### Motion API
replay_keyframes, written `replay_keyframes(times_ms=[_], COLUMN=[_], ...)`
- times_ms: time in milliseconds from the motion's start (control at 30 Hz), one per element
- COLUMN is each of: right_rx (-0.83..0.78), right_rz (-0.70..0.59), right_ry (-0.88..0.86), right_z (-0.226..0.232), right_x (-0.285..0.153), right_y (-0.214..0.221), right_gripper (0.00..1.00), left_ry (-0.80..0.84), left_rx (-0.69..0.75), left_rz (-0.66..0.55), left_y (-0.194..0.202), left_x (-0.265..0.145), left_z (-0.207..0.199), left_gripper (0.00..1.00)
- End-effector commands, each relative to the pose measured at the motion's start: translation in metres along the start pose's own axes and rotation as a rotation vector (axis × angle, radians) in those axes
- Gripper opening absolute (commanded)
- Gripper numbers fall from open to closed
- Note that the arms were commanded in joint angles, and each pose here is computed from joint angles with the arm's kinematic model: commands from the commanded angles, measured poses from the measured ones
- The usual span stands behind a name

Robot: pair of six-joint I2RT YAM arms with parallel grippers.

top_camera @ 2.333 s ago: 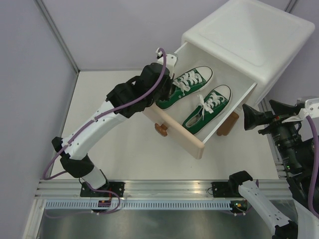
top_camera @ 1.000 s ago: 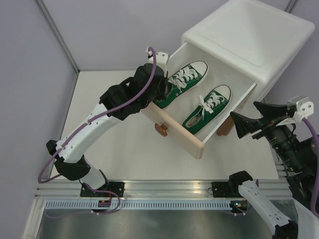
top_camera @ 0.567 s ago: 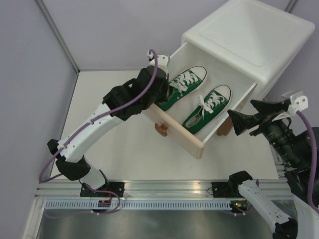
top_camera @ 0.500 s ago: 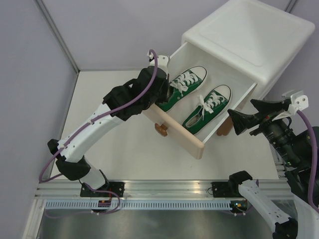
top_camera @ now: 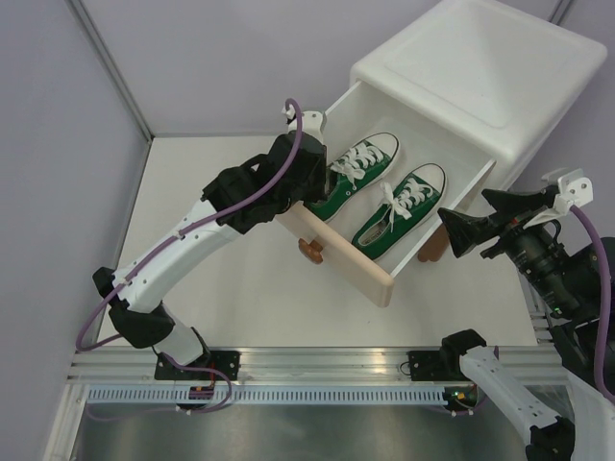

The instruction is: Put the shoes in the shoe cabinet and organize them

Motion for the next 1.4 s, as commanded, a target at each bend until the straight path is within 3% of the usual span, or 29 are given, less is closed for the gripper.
replay_keyframes(times_ms=[0,900,1367], right_rx=[0.007,0.020,0.018], right_rz=[-0.005,-0.011,-0.011], right_ry=[-0.025,-0.021,-0.017], right_z=[0.004,0.002,0.001], right_x=[0.003,0.002,0.003], right_y=[-0.006,-0.001,0.001], right_gripper=[0.95,0.95,0.95], left_ry=[0.057,0.166,0.133], left_rx=[-0.098,-0.069,-0.081], left_rz=[-0.081,-0.021,-0.006], left_y=[-0.018,-0.011,-0.006], left_x=[-0.009,0.002,0.006], left_z=[-0.007,-0.021,-0.020], left_gripper=[0.02,0.02,0.02])
Point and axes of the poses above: each gripper's point midway between its finger pads, its own x axis out along the fingers, its own z axis along the line the jaws close on, y = z × x, the point moved 10 cm from there along -x, back along the fingers, and after that the axes turned 11 degrees about x, right-handed, at the moved point
